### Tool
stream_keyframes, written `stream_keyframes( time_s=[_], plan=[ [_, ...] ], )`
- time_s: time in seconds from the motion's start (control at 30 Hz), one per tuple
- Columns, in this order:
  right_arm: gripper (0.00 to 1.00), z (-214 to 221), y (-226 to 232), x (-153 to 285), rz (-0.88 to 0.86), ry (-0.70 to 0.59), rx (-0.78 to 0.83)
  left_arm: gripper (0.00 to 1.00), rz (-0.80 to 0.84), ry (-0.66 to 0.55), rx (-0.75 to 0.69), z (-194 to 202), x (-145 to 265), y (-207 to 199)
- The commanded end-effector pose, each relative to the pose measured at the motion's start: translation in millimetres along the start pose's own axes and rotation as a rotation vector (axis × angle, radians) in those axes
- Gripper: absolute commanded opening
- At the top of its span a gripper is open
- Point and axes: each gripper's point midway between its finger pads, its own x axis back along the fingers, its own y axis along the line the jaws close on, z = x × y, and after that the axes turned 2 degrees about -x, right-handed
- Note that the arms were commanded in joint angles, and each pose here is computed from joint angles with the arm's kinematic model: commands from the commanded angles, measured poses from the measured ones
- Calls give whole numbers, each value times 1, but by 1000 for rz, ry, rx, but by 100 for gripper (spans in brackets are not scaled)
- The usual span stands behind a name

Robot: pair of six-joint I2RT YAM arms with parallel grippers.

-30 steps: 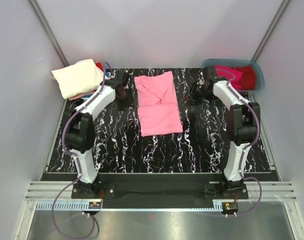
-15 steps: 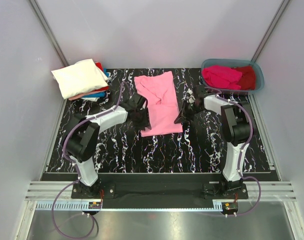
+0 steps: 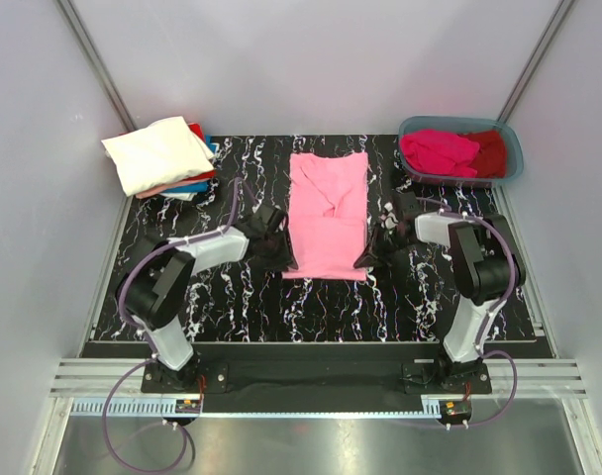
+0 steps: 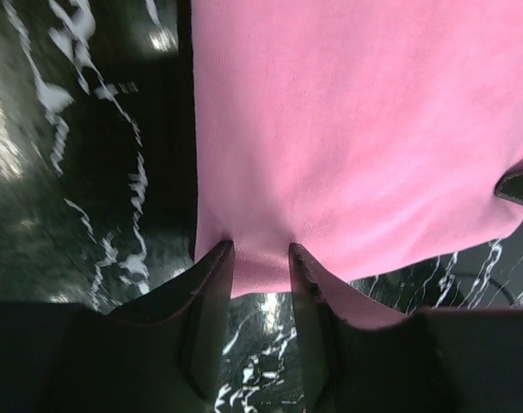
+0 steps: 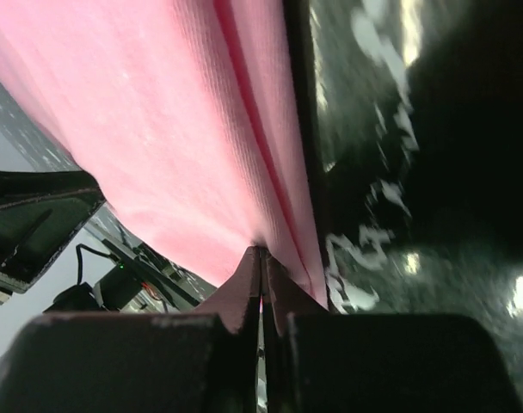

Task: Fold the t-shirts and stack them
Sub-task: Fold the tshirt

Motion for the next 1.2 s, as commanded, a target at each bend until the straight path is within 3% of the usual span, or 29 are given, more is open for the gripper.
stream_keyframes(
  time_s=[0.0,0.13,0.23,0.3,0.37,0.43,0.7,0.83,1.17],
  plan=[
    [0,21,-30,8,134,-13,-18,39,-52,47,-33,40,9,7],
    [2,27,-24,32,157,-44,44,40,-60,23,-3,65,25,5],
    [32,25,-13,54,175,-79,92,50,-66,-16,-12,68,46,1],
    [54,27,-3,66,159,-94,99,65,-75,-89,-17,52,64,-4],
    [63,32,9,81,127,-127,119,75,-129,-131,-27,41,80,2],
    [71,39,15,95,116,-157,133,77,-142,-149,-27,39,92,4],
    [72,76,-1,94,79,-130,112,77,-17,-168,61,74,108,16],
    [71,75,-15,82,123,-123,58,77,40,-140,118,97,93,26],
    [50,83,-48,35,119,-34,-39,71,60,-124,145,106,67,27]
  ],
)
